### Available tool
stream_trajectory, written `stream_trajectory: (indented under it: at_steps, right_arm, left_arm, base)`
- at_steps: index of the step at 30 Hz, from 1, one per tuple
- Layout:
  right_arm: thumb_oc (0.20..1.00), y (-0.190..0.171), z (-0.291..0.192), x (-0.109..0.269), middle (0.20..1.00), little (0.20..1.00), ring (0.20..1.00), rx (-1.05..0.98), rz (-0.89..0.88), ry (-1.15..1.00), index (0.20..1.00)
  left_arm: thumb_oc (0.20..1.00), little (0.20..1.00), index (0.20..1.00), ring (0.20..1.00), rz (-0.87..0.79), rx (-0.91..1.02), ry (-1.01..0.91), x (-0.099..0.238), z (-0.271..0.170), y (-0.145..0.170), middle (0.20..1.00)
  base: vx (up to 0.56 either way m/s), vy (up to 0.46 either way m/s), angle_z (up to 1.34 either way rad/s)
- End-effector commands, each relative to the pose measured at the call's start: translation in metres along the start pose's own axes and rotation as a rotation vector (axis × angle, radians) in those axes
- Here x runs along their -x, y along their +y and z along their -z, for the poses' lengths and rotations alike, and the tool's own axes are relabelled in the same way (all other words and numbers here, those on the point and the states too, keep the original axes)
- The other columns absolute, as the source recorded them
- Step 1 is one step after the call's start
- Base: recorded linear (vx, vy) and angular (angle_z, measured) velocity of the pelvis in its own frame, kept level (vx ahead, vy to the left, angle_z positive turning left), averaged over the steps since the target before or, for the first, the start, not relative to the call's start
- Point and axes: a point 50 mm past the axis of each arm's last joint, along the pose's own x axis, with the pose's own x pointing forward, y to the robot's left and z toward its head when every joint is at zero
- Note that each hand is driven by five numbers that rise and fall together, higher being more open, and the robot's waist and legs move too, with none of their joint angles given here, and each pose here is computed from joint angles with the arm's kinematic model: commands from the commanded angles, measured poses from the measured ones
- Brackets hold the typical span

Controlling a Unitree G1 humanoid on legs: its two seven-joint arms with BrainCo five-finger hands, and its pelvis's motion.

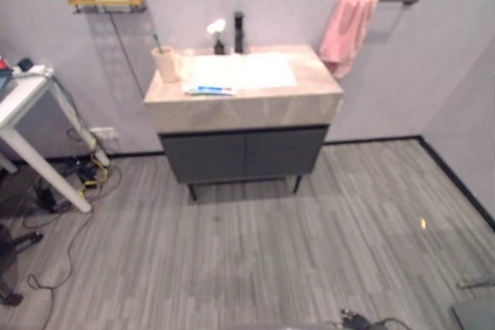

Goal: Put brush and paste in cup on sink, flatten towel.

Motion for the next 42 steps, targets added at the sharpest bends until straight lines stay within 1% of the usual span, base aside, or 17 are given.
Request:
stream_trajectory:
  at_steps: [1, 11, 17, 24, 33, 36, 39, 42]
  right_arm:
    - [1.0, 0.003, -0.012, -0.003, 1.0, 1.0, 1.0, 0.006, -0.005, -0.008, 1.0]
    - [1.0, 0.001, -0.014, -0.003, 1.0, 1.0, 1.0, 0.038, 0.004, -0.012, 1.0]
    - [1.0, -0.004, -0.018, -0.003, 1.0, 1.0, 1.0, 0.004, 0.016, -0.026, 1.0]
    - [1.0, -0.01, -0.012, -0.002, 1.0, 1.0, 1.0, 0.0, 0.028, 0.003, 1.0]
    - [1.0, -0.018, -0.012, -0.001, 1.0, 1.0, 1.0, 0.004, 0.056, 0.0, 1.0]
    - [1.0, -0.023, -0.015, -0.001, 1.0, 1.0, 1.0, -0.011, 0.074, -0.015, 1.0]
    - [1.0, -0.031, -0.018, 0.0, 1.0, 1.0, 1.0, 0.015, 0.102, -0.018, 1.0]
    - [1.0, -0.036, -0.015, 0.001, 1.0, 1.0, 1.0, 0.017, 0.116, 0.0, 1.0]
  left_arm:
    - [1.0, 1.0, 1.0, 1.0, -0.005, -0.002, 0.018, -0.001, -0.001, 0.001, 1.0]
    - [1.0, 1.0, 1.0, 1.0, -0.02, 0.063, 0.03, 0.0, 0.001, 0.002, 1.0]
    - [1.0, 1.0, 1.0, 1.0, -0.006, 0.054, 0.033, 0.0, 0.003, -0.001, 1.0]
    - [1.0, 1.0, 1.0, 1.0, -0.003, 0.045, 0.013, -0.001, -0.005, 0.001, 1.0]
    - [1.0, 1.0, 1.0, 1.0, -0.035, 0.068, 0.003, -0.002, -0.015, 0.013, 1.0]
    - [1.0, 1.0, 1.0, 1.0, -0.042, 0.071, -0.009, -0.003, -0.02, 0.015, 1.0]
    - [1.0, 1.0, 1.0, 1.0, -0.056, 0.08, -0.016, -0.003, -0.025, 0.019, 1.0]
    - [1.0, 1.0, 1.0, 1.0, -0.056, 0.077, -0.006, -0.003, -0.021, 0.019, 1.0]
  base:
    - [0.0, 0.0, 0.0]
    - [0.0, 0.0, 0.0]
    - [0.0, -0.006, 0.0]
    - [0.01, -0.063, 0.03]
    - [0.02, -0.122, 0.17]
    - [0.0, -0.122, 0.29]
    - [0.02, -0.083, 0.38]
    - [0.11, 0.024, 0.51]
